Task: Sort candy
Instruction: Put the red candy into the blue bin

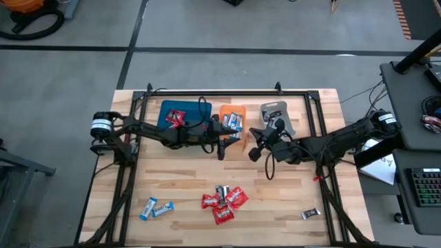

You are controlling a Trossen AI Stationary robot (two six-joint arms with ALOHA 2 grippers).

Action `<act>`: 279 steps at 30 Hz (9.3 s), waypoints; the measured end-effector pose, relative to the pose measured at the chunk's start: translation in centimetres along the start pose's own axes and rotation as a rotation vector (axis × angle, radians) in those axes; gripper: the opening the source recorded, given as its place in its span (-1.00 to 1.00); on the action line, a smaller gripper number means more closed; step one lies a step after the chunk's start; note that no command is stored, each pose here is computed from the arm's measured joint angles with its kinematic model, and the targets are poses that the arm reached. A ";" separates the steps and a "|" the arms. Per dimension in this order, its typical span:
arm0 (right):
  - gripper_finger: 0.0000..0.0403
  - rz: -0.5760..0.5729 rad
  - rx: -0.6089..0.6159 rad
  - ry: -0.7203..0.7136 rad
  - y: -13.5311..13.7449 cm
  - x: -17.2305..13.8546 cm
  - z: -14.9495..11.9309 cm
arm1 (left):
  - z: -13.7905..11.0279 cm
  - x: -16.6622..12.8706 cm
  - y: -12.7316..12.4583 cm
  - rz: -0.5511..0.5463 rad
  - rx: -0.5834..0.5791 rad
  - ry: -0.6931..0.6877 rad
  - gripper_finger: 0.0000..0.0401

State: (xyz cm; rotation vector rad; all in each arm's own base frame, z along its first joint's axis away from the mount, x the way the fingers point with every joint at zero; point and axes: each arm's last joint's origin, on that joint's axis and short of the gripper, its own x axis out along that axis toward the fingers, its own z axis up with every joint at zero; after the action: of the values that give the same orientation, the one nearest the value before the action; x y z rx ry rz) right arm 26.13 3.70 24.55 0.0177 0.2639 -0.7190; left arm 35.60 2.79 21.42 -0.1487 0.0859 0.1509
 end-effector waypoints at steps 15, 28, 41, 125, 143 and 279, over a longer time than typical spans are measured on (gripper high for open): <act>-0.96 0.057 0.005 0.110 -0.5 0.4 -1.0 | -0.8 -0.1 0.2 0.024 0.028 0.096 -0.29; -0.96 0.094 -0.027 0.469 -1.8 4.1 -5.2 | 4.2 -3.6 -0.3 0.013 0.118 0.037 -0.29; -0.96 -0.004 -0.097 0.548 0.0 6.6 -8.6 | 7.4 -7.4 -0.4 0.054 0.168 0.033 -0.29; -0.96 0.217 -0.193 0.883 -0.6 5.9 -3.9 | 6.2 -7.4 -0.2 0.066 0.190 0.137 -0.29; -0.96 -0.230 0.044 1.101 -14.1 5.8 -3.9 | 5.9 -7.5 -0.2 0.068 0.172 0.168 -0.29; -0.96 0.336 -0.197 0.859 3.5 2.1 -2.2 | 0.0 -4.8 -4.6 -0.088 0.233 0.360 -0.38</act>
State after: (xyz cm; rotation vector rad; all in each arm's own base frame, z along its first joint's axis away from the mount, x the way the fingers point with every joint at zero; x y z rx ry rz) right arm 29.42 5.16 21.62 0.1817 1.1248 -0.3106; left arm 31.61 -2.38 22.47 0.0551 0.4536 0.0243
